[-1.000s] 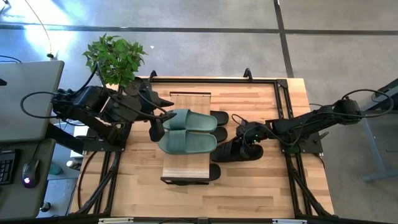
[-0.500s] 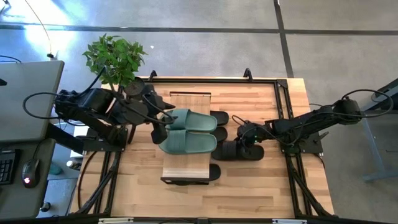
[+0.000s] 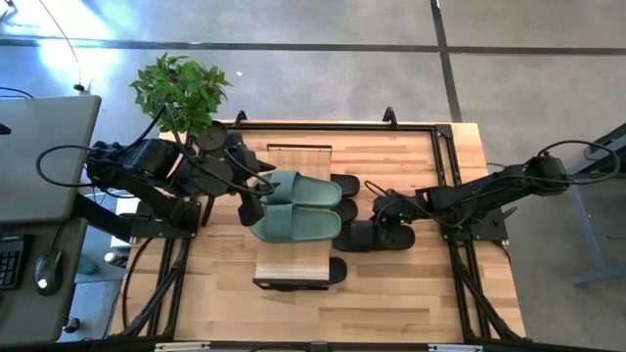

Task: Pick and place slides into the shelf
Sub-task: Put the black slipper under the shelf

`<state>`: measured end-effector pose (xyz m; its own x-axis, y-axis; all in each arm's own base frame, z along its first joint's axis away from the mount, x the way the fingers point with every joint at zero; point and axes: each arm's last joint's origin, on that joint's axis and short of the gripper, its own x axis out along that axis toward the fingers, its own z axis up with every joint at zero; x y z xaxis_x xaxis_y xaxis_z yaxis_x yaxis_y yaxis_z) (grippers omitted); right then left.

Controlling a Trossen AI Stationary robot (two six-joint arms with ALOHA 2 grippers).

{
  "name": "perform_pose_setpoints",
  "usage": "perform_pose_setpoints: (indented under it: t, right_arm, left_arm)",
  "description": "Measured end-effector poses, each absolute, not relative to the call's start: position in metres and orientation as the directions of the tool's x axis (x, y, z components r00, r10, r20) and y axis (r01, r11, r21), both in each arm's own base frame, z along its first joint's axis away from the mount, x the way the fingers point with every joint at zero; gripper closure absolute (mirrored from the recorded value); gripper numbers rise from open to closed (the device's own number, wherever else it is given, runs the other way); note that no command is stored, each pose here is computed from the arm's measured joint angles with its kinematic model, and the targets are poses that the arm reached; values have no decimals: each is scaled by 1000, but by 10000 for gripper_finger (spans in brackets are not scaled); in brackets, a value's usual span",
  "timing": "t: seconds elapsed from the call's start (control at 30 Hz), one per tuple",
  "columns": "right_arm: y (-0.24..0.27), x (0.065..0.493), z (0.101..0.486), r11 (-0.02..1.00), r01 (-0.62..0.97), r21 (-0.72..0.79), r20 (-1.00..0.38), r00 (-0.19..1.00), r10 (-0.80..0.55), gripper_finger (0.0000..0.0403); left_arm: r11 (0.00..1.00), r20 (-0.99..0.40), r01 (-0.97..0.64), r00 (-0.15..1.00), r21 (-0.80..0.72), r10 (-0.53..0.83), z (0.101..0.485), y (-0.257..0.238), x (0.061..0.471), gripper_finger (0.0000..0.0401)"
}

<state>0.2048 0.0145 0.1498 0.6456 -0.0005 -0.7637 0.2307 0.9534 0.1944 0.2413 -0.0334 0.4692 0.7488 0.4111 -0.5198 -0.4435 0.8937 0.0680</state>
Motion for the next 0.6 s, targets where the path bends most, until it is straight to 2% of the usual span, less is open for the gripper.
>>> perform_pose_setpoints:
  t: [0.4,0.6]
  right_arm:
    - [14,208,168,948,277,157,-822,569,-30,322]
    - [15,206,169,930,309,198,-831,556,-8,322]
  left_arm:
    - [896,-519,-436,749,81,411,469,-33,241,229]
    - [897,-519,-435,749,83,411,469,-33,241,229]
